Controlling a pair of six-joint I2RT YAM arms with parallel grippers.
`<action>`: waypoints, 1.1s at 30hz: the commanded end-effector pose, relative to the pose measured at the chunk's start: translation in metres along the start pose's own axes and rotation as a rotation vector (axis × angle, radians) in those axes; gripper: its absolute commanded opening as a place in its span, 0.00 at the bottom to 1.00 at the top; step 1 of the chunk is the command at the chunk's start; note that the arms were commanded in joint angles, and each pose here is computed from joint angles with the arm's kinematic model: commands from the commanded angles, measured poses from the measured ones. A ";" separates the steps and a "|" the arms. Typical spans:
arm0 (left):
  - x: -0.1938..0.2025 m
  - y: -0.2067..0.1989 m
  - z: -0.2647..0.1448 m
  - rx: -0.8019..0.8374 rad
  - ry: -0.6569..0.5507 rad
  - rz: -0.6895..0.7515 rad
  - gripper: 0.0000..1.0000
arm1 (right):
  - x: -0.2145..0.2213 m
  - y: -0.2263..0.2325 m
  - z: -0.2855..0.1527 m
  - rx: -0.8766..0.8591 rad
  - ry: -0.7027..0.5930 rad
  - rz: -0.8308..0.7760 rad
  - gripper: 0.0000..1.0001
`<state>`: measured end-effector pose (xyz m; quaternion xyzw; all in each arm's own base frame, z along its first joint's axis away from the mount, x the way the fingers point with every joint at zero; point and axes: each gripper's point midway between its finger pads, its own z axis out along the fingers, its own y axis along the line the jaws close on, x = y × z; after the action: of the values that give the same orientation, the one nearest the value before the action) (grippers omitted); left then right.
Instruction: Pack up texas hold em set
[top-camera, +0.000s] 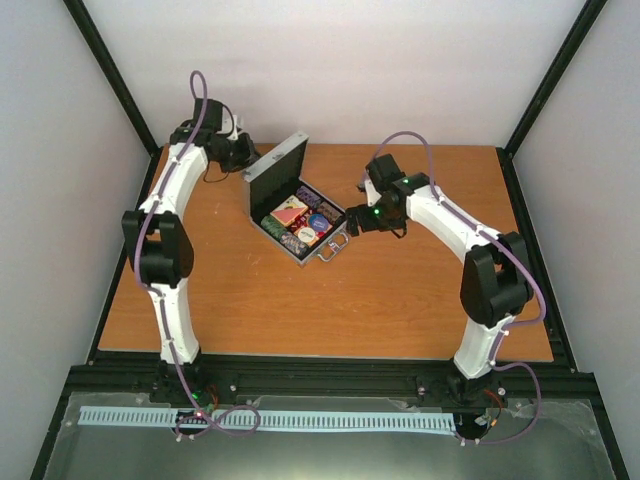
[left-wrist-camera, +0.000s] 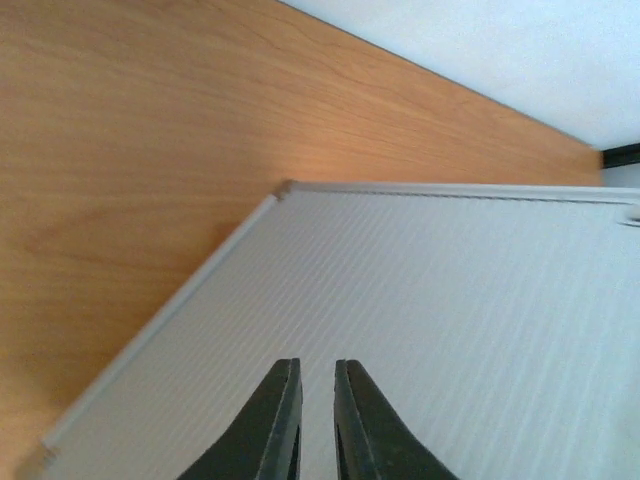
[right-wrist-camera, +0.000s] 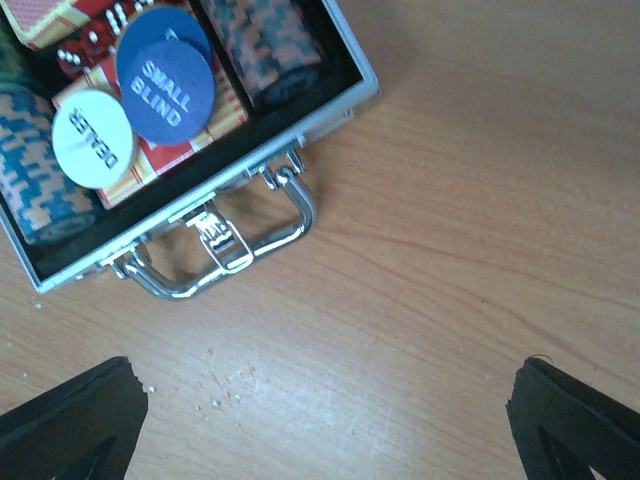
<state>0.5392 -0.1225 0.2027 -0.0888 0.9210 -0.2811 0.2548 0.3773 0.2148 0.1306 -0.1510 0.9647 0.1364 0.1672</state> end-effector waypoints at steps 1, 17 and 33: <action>0.009 -0.061 -0.048 0.187 -0.032 0.046 0.08 | 0.005 -0.003 -0.010 -0.023 -0.026 0.017 1.00; 0.129 -0.098 -0.029 0.234 0.165 0.076 0.33 | 0.026 0.006 -0.011 -0.190 -0.030 0.028 1.00; 0.142 -0.069 0.029 0.196 0.259 0.080 1.00 | 0.004 0.073 0.024 -0.572 -0.069 -0.107 1.00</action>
<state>0.4205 -0.2295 0.1601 -0.0061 0.9239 -0.3545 0.1436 0.3534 0.2638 0.1146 -0.1931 0.9034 0.3580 0.1357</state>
